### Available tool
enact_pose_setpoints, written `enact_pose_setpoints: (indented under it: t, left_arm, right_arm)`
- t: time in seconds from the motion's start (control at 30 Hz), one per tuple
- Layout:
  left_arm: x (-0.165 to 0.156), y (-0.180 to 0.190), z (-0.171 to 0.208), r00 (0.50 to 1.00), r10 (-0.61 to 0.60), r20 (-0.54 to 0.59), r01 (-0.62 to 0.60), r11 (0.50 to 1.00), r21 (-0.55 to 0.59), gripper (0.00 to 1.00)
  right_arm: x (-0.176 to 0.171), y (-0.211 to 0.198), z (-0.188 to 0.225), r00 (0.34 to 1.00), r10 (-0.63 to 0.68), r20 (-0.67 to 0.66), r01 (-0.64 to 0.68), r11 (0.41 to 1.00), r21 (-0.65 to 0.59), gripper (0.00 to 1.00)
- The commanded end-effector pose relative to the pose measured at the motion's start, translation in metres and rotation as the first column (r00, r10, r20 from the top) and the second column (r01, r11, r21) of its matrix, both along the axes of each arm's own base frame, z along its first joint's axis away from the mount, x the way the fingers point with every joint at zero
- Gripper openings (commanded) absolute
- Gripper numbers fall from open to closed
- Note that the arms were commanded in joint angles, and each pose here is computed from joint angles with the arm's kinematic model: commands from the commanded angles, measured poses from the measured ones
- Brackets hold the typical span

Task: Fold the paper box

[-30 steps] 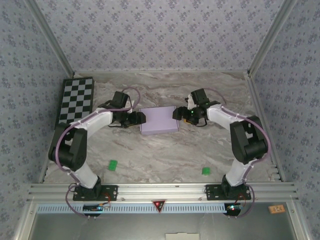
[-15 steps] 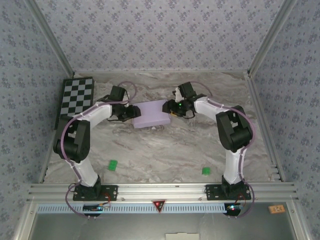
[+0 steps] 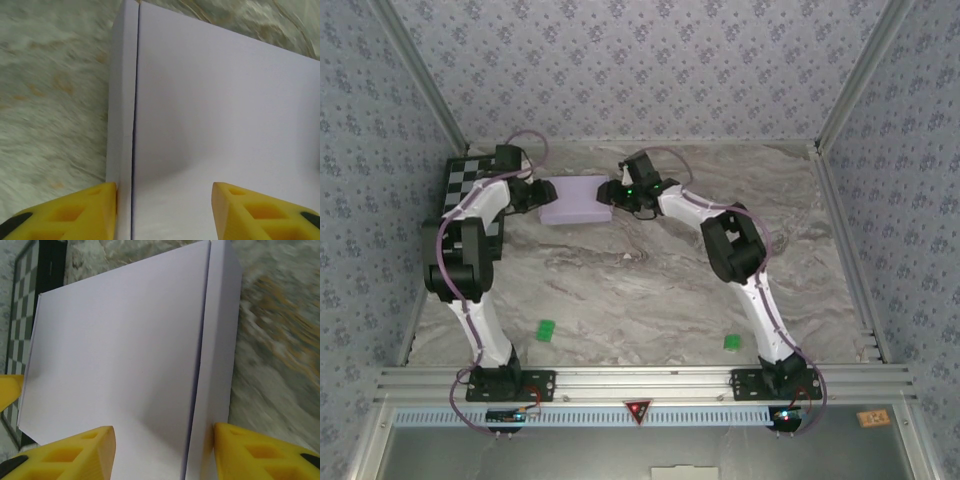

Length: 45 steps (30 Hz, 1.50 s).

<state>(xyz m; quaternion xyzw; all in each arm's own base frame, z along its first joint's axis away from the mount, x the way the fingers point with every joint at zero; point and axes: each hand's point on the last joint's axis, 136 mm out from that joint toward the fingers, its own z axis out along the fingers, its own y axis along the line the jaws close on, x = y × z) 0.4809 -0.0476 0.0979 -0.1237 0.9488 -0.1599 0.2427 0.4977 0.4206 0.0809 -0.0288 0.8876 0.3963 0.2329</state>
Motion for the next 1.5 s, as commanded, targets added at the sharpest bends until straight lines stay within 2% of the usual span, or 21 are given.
enact_pose_setpoints:
  t: [0.0, 0.17, 0.47, 0.8, 1.03, 1.23, 1.3, 1.37, 1.43, 1.47]
  left_arm:
    - [0.012, -0.013, 0.003, 0.997, -0.072, 0.02, 0.074, 0.994, -0.084, 0.52]
    - [0.032, 0.007, -0.003, 0.998, -0.05, 0.037, 0.054, 0.992, -0.118, 0.53]
    - [0.06, 0.031, -0.012, 0.998, -0.001, 0.06, 0.011, 0.986, -0.167, 0.53]
    - [0.066, 0.049, -0.007, 0.998, 0.046, 0.053, -0.037, 0.986, -0.161, 0.54]
    - [0.05, 0.067, 0.025, 0.992, 0.075, 0.105, -0.07, 0.996, -0.05, 0.6]
    - [0.015, 0.073, 0.04, 0.984, 0.099, 0.15, -0.102, 0.995, 0.014, 0.69]
    - [0.001, 0.072, 0.039, 0.982, 0.107, 0.157, -0.112, 0.993, 0.023, 0.73]
    - [-0.015, 0.069, 0.037, 0.981, 0.113, 0.159, -0.12, 0.992, 0.033, 0.78]
    - [-0.029, 0.066, 0.032, 0.981, 0.111, 0.159, -0.121, 0.991, 0.053, 0.88]
    - [-0.039, 0.063, 0.024, 0.983, 0.105, 0.15, -0.116, 0.991, 0.061, 0.91]
  right_arm:
    - [-0.003, 0.065, 0.043, 0.993, 0.05, 0.106, -0.068, 0.983, 0.171, 0.54]
    - [0.012, 0.084, 0.034, 0.992, 0.038, 0.118, -0.066, 0.968, 0.242, 0.55]
    - [0.009, 0.102, 0.038, 0.979, 0.098, 0.18, -0.152, 0.936, 0.318, 0.6]
    - [0.009, 0.069, 0.035, 0.986, 0.105, 0.126, -0.134, 0.958, 0.252, 0.68]
    - [0.002, 0.017, 0.055, 0.978, 0.104, 0.178, -0.127, 0.984, 0.122, 0.73]
    - [-0.017, -0.062, 0.051, 0.979, 0.108, 0.17, -0.093, 0.991, -0.094, 0.79]
    - [-0.021, -0.094, 0.052, 0.984, 0.075, 0.16, -0.05, 0.987, -0.151, 0.81]
    - [-0.028, -0.129, 0.052, 0.987, 0.035, 0.155, -0.004, 0.981, -0.193, 0.87]
    - [-0.035, -0.163, 0.05, 0.988, -0.015, 0.152, 0.052, 0.969, -0.241, 0.93]
    - [-0.039, -0.182, 0.049, 0.986, -0.037, 0.16, 0.08, 0.959, -0.271, 1.0]
